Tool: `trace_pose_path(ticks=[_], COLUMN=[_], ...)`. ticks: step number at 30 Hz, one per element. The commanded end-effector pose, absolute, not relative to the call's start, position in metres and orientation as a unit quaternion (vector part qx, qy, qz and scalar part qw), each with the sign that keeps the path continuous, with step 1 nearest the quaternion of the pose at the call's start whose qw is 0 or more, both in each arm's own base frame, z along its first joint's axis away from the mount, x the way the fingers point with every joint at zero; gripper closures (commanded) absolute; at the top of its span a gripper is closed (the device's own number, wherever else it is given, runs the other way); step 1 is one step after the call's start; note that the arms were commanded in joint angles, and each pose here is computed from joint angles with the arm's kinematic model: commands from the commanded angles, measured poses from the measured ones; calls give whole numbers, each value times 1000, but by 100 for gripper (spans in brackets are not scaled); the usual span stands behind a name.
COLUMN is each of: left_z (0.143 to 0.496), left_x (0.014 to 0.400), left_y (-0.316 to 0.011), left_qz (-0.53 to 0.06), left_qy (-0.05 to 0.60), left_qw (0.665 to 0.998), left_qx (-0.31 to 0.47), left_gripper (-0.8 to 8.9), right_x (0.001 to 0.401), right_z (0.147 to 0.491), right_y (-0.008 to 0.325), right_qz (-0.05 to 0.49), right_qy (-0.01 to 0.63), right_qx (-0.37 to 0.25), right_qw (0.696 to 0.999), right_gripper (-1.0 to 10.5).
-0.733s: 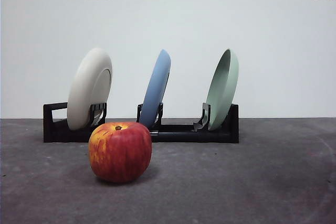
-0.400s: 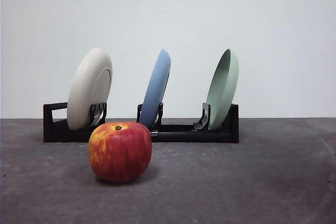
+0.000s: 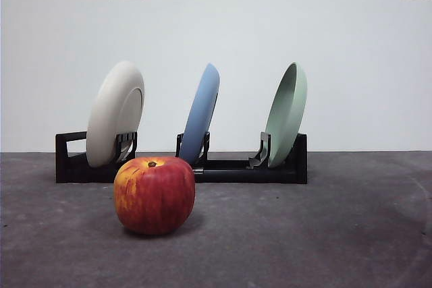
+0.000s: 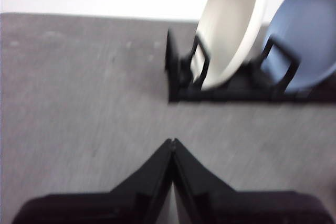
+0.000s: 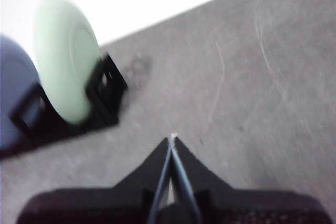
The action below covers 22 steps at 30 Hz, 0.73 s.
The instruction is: Take the blue plate from the plate rack,put the plate on the table,take the apple from the table,put the apple in the plate
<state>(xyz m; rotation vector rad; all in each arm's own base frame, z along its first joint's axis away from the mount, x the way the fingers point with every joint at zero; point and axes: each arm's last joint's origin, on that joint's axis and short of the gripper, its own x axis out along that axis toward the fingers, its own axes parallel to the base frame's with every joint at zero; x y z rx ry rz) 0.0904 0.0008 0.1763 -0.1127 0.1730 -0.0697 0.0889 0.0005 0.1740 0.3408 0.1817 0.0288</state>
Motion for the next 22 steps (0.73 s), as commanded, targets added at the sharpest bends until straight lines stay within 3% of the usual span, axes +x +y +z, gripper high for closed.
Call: trace_pose_path(ticks=[1, 5, 9, 15, 22], left_z=[213, 256, 292, 328, 349], left_x=[84, 80, 90, 129, 183], left_y=[0, 0, 1, 3, 5], left_qz=[-40, -42, -41, -35, -26], left_qy=[32, 2, 10, 91, 223], left_qw=[995, 995, 995, 991, 969], left_qx=[-87, -86, -87, -94, -106], left_gripper=[819, 819, 819, 819, 818], right_x=[83, 77, 77, 91, 120], right_z=[202, 233, 263, 300, 326], right_y=[0, 1, 1, 2, 1], right_qz=[18, 23, 28, 30, 12], right_qy=[52, 25, 42, 163, 303], right_qx=[189, 187, 183, 155, 143], right_qw=[981, 982, 982, 974, 942], right_gripper=[954, 955, 954, 953, 946])
